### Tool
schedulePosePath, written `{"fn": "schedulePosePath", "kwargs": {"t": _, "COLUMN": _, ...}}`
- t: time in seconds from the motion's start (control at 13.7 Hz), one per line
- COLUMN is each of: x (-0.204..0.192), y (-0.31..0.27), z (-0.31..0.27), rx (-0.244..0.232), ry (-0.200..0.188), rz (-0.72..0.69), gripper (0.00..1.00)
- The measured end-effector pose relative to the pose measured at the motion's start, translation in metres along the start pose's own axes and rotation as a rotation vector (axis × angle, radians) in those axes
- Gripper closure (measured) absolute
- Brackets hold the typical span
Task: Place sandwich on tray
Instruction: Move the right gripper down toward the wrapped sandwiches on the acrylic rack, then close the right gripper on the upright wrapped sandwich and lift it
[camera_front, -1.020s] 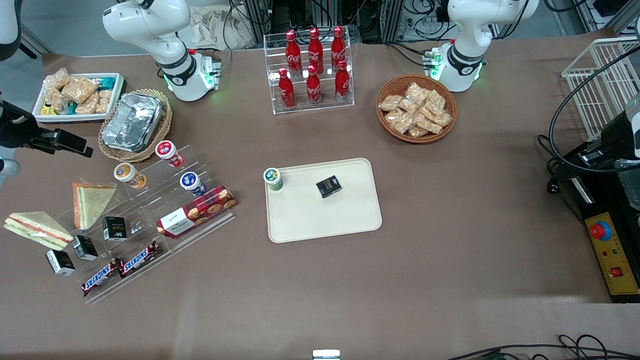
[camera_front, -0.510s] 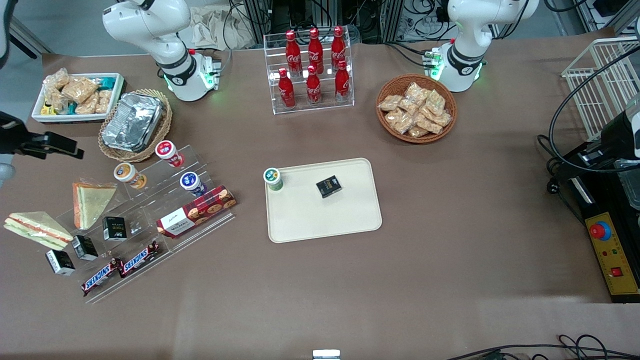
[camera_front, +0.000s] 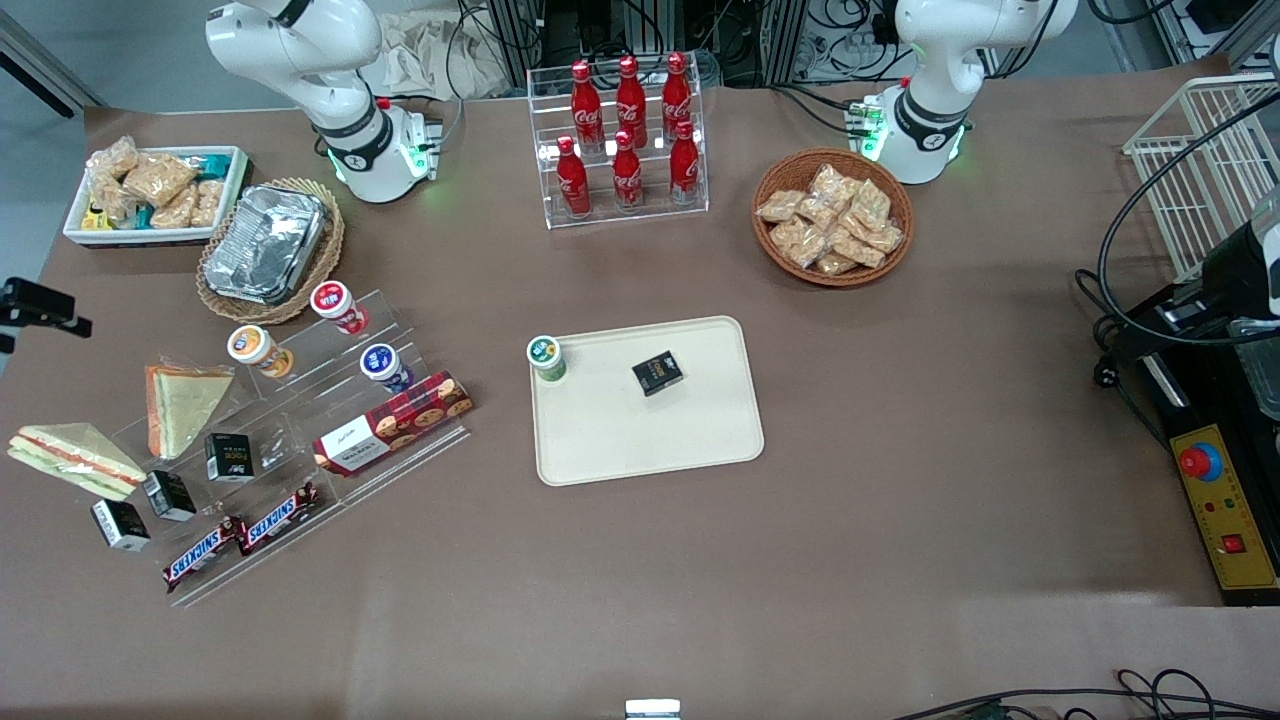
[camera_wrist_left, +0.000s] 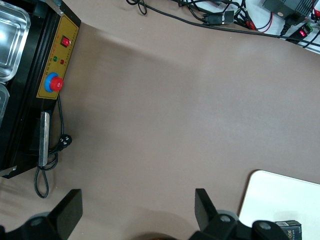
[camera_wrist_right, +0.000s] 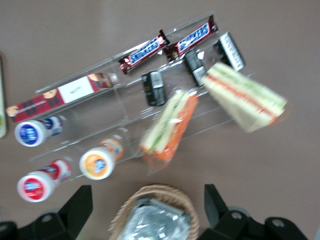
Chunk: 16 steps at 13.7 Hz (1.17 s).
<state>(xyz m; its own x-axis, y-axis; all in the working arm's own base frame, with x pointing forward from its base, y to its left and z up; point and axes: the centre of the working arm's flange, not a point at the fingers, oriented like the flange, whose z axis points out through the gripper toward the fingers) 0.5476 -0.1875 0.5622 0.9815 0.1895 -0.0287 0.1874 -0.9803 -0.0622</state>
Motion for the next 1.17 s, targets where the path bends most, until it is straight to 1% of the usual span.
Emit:
{"fn": "schedulePosePath", "kwargs": {"t": 0.15, "x": 0.004, "y": 0.020, "z": 0.014, "rx": -0.019, "ry": 0.007, "rz": -0.087, "gripper": 0.00}}
{"fn": "schedulePosePath", "kwargs": {"t": 0.36, "x": 0.014, "y": 0.045, "z": 0.042, "rx": -0.048, "ry": 0.003, "rz": -0.259, "gripper": 0.00}}
{"fn": "schedulePosePath", "kwargs": {"t": 0.66, "x": 0.026, "y": 0.079, "z": 0.095, "rx": -0.070, "ry": -0.030, "rz": -0.469, "gripper": 0.00}}
{"fn": "schedulePosePath", "kwargs": {"t": 0.95, "x": 0.042, "y": 0.089, "z": 0.125, "rx": -0.112, "ry": -0.031, "rz": -0.611, "gripper": 0.00}}
{"fn": "schedulePosePath", "kwargs": {"t": 1.17, "x": 0.045, "y": 0.098, "z": 0.134, "rx": -0.138, "ry": -0.027, "rz": -0.649, "gripper": 0.00}}
